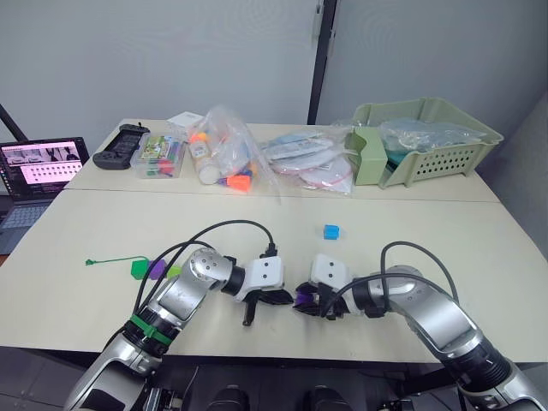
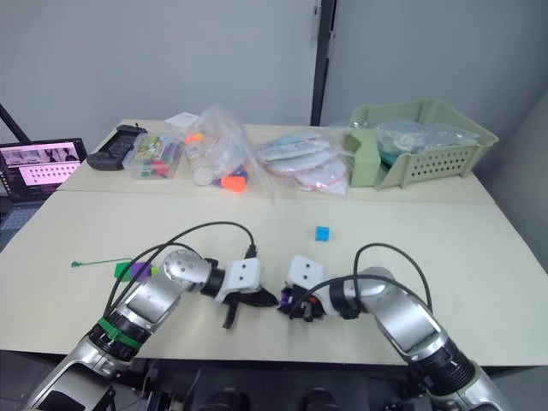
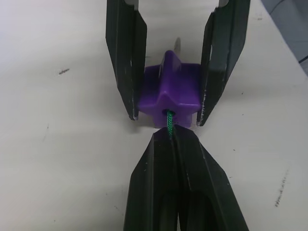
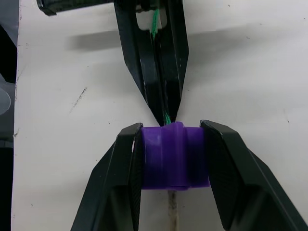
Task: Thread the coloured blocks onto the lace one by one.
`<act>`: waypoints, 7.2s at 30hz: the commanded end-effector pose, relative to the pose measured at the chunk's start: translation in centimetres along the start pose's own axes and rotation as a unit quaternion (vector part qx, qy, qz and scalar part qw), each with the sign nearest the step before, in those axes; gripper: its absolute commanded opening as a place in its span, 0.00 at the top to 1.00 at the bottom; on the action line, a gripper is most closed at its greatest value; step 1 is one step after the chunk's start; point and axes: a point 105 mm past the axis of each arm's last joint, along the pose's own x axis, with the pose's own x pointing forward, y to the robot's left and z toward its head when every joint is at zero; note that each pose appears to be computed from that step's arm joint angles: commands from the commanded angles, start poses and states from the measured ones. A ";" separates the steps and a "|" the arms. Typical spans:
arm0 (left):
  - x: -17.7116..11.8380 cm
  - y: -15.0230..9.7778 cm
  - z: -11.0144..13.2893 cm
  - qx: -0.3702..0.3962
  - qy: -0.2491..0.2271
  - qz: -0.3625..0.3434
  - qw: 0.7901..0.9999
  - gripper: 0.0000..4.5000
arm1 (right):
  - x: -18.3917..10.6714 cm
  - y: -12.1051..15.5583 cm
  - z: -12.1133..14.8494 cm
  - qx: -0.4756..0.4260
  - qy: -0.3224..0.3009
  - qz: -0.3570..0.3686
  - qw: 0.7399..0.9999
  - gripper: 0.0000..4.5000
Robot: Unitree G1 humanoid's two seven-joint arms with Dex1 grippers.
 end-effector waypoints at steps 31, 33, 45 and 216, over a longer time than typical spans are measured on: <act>-1.9 0.4 -1.2 -0.033 -0.013 0.024 0.999 0.99 | -0.1 0.2 -0.1 0.007 -0.001 -0.006 1.000 0.70; -2.0 0.5 -0.8 -0.030 -0.019 0.025 0.999 0.99 | -0.1 0.2 -0.1 0.007 -0.001 -0.006 1.000 0.70; -1.0 0.3 1.3 0.000 -0.025 0.006 1.000 0.99 | 0.1 0.2 -0.1 0.004 0.002 -0.005 1.000 0.70; 0.1 1.2 2.6 0.084 0.058 -0.006 0.995 0.72 | -1.2 -0.8 0.5 -0.033 0.035 -0.015 0.999 1.00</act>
